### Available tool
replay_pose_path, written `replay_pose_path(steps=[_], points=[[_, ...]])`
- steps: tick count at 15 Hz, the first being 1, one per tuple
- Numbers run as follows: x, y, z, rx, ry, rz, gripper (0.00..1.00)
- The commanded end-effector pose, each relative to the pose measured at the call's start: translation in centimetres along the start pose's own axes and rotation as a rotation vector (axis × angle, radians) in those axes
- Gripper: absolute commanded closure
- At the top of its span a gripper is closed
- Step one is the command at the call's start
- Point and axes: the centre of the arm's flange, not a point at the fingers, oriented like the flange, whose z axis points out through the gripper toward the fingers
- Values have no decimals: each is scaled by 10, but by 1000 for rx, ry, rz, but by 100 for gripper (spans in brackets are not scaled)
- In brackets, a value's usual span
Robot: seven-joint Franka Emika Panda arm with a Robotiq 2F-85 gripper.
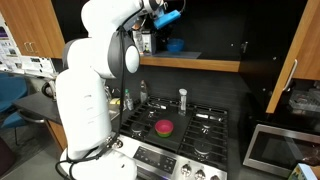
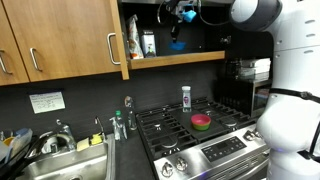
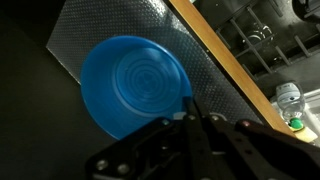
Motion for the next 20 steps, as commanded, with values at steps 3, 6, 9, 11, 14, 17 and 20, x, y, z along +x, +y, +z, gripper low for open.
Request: replay_pose_path(steps=[3,6,9,11,14,17,20], points=[[15,9,9,8,-5,14,99],[15,11,12,9,-10,15,71],[9,6,17,5,-7,7,66],[9,5,18,6,-8,6,53],[9,5,18,6,-8,6,45],[9,5,18,6,-8,6,45],[9,5,18,6,-8,6,45]])
